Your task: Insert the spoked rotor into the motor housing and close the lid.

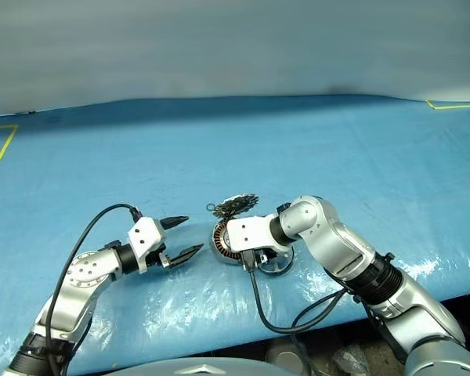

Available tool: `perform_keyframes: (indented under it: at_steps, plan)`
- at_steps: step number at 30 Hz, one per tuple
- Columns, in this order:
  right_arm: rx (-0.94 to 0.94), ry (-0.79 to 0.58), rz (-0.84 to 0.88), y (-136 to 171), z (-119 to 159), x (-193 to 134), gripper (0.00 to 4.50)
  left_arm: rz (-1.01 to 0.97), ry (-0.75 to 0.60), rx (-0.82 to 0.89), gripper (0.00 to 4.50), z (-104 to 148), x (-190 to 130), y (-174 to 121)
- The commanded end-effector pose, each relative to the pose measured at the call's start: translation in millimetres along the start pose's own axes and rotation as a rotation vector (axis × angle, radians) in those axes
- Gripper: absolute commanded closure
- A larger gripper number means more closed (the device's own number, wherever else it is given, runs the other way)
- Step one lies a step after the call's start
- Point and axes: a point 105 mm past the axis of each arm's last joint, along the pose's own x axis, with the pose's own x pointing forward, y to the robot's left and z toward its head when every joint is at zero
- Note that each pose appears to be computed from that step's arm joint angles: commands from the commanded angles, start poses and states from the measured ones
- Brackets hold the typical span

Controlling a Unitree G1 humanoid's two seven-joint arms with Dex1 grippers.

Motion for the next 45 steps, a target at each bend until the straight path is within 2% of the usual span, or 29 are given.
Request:
perform_keyframes:
  at_steps: [1,9,15,23,26,29,40,45]
  plan:
    - [0.008,0.000,0.029,5,6,-4,2.49,0.011,-0.018,0.021,0.56,5,-2,3]
    - [-0.021,0.052,0.046,10,3,1,2.49,-0.003,-0.022,0.021,0.56,5,3,-1]
    - [-0.017,0.086,-0.035,-3,-6,2,2.49,-0.012,-0.019,0.025,0.56,4,5,-3]
    - [0.090,0.009,-0.071,-10,6,2,0.04,-0.016,-0.014,0.023,0.56,2,6,-5]
    - [0.119,-0.021,-0.034,-5,12,2,0.04,-0.021,-0.011,0.023,0.56,1,6,-6]
    - [0.192,-0.106,0.002,0,26,-1,0.04,-0.018,-0.011,0.020,0.56,1,6,-6]
    - [0.283,-0.154,-0.087,-13,32,-9,0.04,-0.027,-0.008,0.016,0.56,-1,7,-9]
    - [0.273,-0.280,-0.077,-11,52,-24,0.04,-0.031,-0.013,0.024,0.56,1,7,-7]
